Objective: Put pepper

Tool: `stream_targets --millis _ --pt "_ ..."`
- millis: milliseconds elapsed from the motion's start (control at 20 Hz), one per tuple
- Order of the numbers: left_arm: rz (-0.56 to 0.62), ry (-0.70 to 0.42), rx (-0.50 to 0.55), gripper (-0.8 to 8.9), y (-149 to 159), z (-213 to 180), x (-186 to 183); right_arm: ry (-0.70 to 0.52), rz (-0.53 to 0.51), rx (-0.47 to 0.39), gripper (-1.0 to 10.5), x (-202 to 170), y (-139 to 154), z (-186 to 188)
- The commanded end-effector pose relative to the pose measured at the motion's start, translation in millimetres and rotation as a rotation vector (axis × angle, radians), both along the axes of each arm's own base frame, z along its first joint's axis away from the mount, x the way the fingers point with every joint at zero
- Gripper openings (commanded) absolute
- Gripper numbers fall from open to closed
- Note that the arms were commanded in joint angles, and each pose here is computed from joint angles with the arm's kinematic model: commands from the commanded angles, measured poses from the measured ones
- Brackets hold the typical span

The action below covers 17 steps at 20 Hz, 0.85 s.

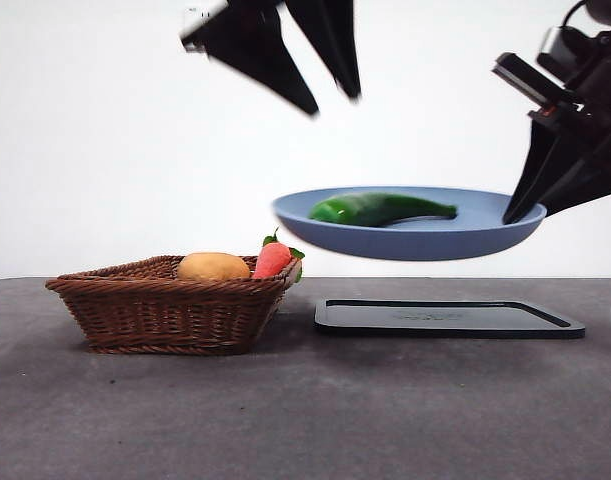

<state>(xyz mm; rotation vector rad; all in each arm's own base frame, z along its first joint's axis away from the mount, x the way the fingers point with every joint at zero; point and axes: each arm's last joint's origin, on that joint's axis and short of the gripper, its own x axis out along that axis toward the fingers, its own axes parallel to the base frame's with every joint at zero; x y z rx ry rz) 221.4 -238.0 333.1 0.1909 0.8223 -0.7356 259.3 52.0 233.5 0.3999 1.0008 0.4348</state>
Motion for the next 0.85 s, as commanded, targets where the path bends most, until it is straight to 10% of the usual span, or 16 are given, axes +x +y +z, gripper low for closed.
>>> stream_targets --millis 50,850 --pt "-0.038 -0.075 -0.04 2.23 9 24 -12 0.002 -0.061 0.016 0.1 17 -10 4" --pt "-0.012 -0.242 -0.134 2.23 71 85 -67 0.135 -0.198 -0.014 0.1 149 -46 -56"
